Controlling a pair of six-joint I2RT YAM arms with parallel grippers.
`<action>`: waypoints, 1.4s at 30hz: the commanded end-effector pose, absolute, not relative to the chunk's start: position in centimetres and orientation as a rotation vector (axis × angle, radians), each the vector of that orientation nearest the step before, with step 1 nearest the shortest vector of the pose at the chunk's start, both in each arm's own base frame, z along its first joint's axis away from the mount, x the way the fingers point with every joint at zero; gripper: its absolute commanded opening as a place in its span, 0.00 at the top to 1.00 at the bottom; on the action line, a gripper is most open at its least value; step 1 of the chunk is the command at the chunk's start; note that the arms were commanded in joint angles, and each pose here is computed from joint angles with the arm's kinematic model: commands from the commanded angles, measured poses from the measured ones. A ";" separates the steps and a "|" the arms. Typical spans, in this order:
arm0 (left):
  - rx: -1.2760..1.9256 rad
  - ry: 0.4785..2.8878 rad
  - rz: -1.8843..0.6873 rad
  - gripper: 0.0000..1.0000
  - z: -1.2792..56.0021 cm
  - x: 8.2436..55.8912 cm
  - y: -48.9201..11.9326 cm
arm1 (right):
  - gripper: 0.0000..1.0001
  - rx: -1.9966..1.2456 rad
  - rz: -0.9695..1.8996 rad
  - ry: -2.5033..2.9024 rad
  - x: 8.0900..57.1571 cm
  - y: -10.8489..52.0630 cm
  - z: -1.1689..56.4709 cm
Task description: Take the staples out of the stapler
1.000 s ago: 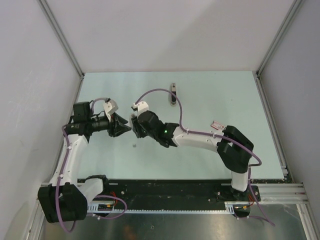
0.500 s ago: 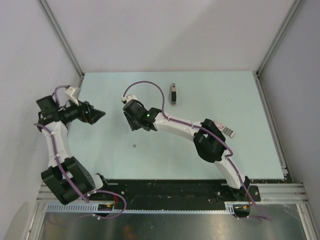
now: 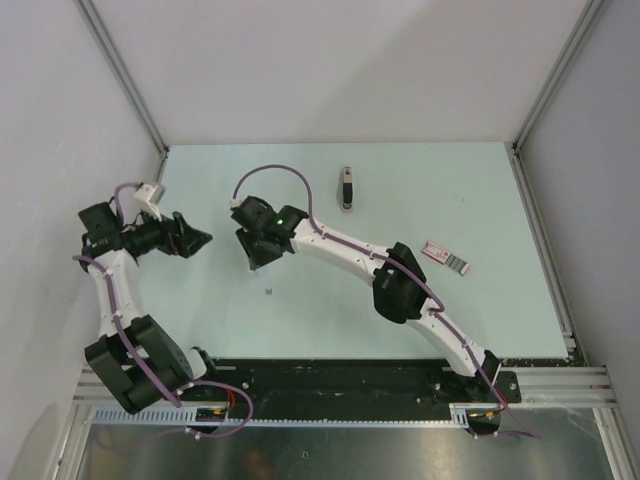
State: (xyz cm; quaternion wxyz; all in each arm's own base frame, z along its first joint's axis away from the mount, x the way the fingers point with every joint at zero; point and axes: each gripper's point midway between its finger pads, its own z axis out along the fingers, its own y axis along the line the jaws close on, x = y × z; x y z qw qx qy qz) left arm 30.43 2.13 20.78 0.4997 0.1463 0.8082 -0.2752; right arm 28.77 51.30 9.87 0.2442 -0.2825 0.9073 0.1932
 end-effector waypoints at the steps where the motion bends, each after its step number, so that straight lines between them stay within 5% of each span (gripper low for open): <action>1: 0.408 2.017 -0.593 0.01 19.5 29.7 0.7 | 1.00 -0.751 0.621 2.562 27.4 52.2 9.5; 13: 0.468 2.051 -0.556 0.01 18.6 29.4 -0.7 | 0.99 -0.667 0.712 2.683 26.5 53.2 6.2; 32: 0.516 2.076 -0.530 0.01 17.4 29.8 -0.9 | 0.38 -0.637 0.911 2.677 26.8 54.1 6.7; 42: 0.592 2.084 -0.521 0.01 17.1 30.2 -2.4 | 0.31 -0.576 0.823 2.534 31.3 50.1 13.4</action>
